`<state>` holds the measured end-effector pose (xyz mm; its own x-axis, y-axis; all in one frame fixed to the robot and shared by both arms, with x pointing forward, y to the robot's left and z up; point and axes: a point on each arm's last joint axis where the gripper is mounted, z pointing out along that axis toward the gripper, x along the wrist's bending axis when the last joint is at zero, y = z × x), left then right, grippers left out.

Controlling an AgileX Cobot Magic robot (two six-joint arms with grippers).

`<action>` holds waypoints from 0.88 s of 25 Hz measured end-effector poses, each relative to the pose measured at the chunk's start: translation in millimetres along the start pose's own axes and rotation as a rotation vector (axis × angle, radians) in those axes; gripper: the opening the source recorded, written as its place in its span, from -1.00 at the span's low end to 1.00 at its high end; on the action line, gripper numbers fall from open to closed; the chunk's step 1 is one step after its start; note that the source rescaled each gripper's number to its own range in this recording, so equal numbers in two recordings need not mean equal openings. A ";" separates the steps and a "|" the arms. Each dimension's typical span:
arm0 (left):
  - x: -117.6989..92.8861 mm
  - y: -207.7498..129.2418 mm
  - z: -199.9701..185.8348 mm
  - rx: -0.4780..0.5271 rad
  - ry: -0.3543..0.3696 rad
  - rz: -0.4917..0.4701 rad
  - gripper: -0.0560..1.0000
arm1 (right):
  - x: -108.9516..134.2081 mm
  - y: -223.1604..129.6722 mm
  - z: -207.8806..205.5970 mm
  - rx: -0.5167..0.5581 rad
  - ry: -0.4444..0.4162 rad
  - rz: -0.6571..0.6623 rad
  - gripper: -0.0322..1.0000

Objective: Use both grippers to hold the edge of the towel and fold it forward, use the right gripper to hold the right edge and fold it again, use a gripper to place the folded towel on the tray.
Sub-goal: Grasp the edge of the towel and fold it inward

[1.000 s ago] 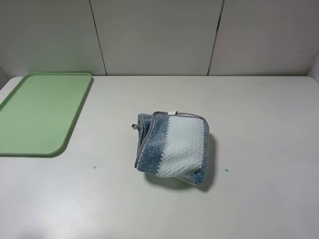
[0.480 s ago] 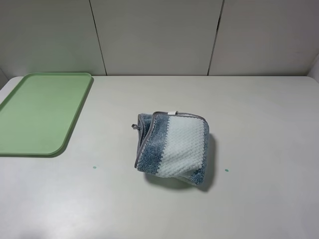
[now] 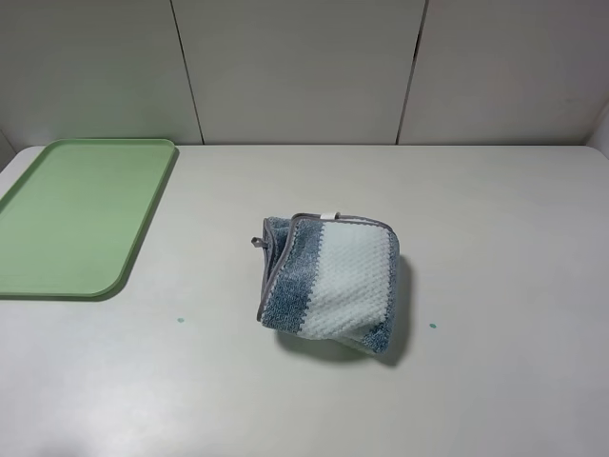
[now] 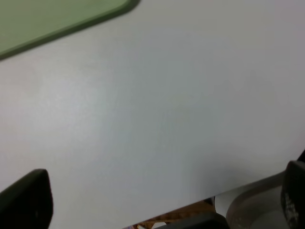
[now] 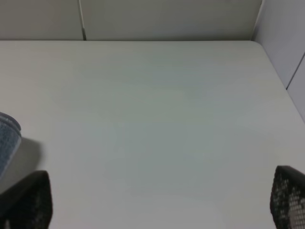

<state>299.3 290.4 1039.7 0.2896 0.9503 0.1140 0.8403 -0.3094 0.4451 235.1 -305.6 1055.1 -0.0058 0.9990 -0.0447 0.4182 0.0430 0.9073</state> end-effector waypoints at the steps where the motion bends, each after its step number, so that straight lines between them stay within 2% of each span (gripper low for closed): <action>1: 0.0 0.0 0.0 0.000 0.000 0.000 0.90 | 0.0 0.0 0.0 0.000 0.000 0.000 1.00; 16: -0.8 1.4 0.0 -0.015 -0.009 -0.011 0.90 | 0.0 0.0 0.0 0.000 0.000 0.000 1.00; 19: -3.4 5.5 -0.2 -0.059 -0.041 -0.102 0.90 | 0.0 0.0 0.0 0.000 0.000 0.000 1.00; 22: -6.0 12.5 -1.0 -0.130 -0.082 -0.233 0.90 | 0.0 0.0 0.0 0.000 0.000 0.000 1.00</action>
<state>307.6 280.9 1045.5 0.1355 0.9880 -0.0745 0.8243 -0.0707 0.5617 235.1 -305.6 1055.1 -0.0058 0.9990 -0.0447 0.4182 0.0430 0.9073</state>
